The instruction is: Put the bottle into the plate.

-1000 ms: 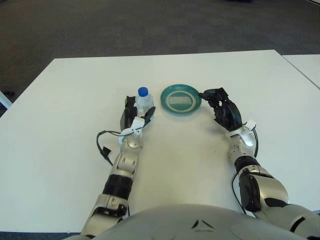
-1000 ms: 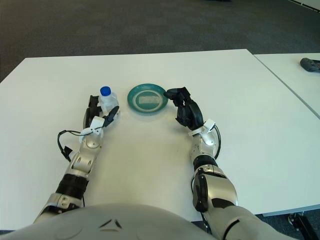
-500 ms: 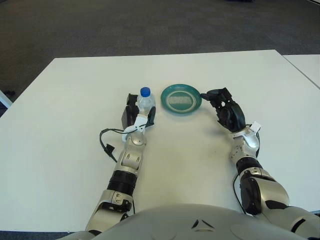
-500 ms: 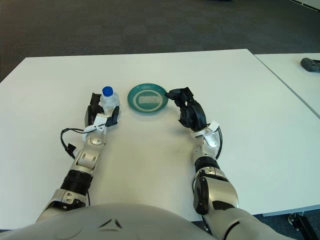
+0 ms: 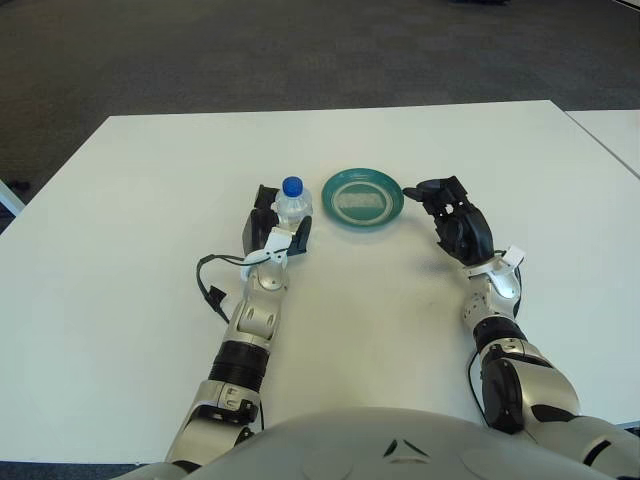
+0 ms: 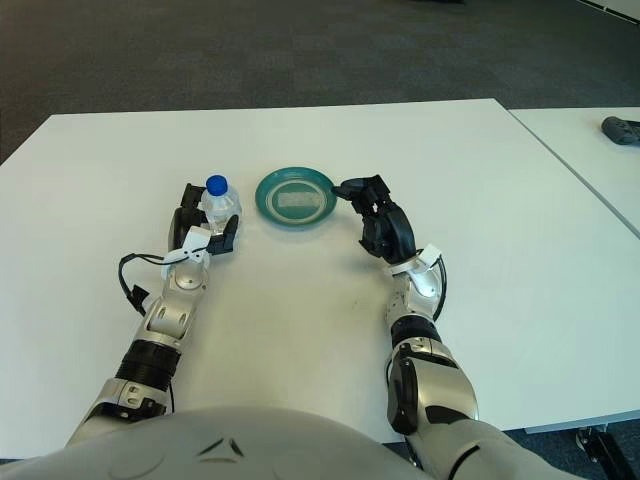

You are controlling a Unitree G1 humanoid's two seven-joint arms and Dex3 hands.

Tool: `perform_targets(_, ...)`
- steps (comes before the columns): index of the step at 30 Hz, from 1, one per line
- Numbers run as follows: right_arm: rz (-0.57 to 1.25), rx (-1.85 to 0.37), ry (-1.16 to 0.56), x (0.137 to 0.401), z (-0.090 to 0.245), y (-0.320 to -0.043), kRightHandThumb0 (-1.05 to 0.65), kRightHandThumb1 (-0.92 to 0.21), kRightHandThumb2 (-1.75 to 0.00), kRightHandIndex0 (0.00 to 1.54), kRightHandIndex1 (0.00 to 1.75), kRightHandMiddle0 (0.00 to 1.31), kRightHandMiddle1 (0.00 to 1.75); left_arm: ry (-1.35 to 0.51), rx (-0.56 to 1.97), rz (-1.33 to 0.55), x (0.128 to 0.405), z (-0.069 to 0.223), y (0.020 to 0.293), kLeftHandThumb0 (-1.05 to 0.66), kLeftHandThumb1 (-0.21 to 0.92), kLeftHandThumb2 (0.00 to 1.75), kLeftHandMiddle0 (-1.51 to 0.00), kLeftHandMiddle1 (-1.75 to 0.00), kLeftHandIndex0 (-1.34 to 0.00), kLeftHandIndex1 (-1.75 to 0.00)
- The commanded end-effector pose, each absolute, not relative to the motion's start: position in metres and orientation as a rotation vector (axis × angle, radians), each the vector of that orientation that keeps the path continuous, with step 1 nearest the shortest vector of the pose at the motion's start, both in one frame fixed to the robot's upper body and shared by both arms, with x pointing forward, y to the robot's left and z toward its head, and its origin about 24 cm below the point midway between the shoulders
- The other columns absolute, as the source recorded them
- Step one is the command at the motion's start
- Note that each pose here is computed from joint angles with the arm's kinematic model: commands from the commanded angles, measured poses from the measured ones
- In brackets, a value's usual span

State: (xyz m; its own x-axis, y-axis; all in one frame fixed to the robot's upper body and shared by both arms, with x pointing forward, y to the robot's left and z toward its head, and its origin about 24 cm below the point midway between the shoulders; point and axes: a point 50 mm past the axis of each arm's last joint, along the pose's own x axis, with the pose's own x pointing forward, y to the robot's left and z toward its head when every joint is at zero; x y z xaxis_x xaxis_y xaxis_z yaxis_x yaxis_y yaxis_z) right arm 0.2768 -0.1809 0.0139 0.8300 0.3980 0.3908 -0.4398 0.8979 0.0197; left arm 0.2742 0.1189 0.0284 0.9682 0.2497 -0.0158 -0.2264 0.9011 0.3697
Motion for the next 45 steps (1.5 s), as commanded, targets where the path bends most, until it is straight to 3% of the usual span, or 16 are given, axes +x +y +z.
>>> perform_targets(1, 0.39, 0.156, -0.258, 0.244, -0.023, -0.183, -0.7, -0.92, -0.84, 0.43, 0.84, 0.18, 1.18, 0.0, 0.377, 0.236, 0.275, 0.038, 0.119, -0.47, 0.29, 1.35, -1.2, -1.75, -0.63, -1.75)
perform_targets(12, 0.399, 0.153, -0.235, 0.241, -0.028, -0.177, -0.73, -0.92, -0.81, 0.41, 0.81, 0.15, 1.17, -0.054, 0.37, 0.205, 0.277, 0.044, 0.117, -0.47, 0.29, 1.34, -1.21, -1.75, -0.62, -1.75)
perform_targets(23, 0.379, 0.19, 0.02, 0.222, -0.063, -0.172, -0.81, -0.92, -0.68, 0.49, 0.82, 0.27, 1.29, -0.058, 0.353, 0.201, 0.28, 0.048, 0.112, -0.47, 0.29, 1.35, -1.21, -1.75, -0.62, -1.75)
perform_targets(30, 0.366, 0.131, 0.115, 0.213, -0.074, -0.174, -0.84, -0.92, -0.72, 0.52, 0.88, 0.22, 1.3, -0.075, 0.319, 0.197, 0.283, 0.052, 0.112, -0.48, 0.28, 1.35, -1.21, -1.75, -0.63, -1.75)
perform_targets(38, 0.39, 0.091, 0.12, 0.212, -0.073, -0.175, -0.83, -0.92, -0.73, 0.51, 0.89, 0.15, 1.26, -0.115, 0.282, 0.196, 0.29, 0.063, 0.109, -0.48, 0.27, 1.37, -1.21, -1.75, -0.64, -1.75)
perform_targets(45, 0.407, 0.111, 0.087, 0.215, -0.069, -0.173, -0.81, -0.92, -0.75, 0.5, 0.78, 0.16, 1.2, -0.144, 0.282, 0.193, 0.294, 0.068, 0.108, -0.48, 0.27, 1.37, -1.21, -1.75, -0.64, -1.75)
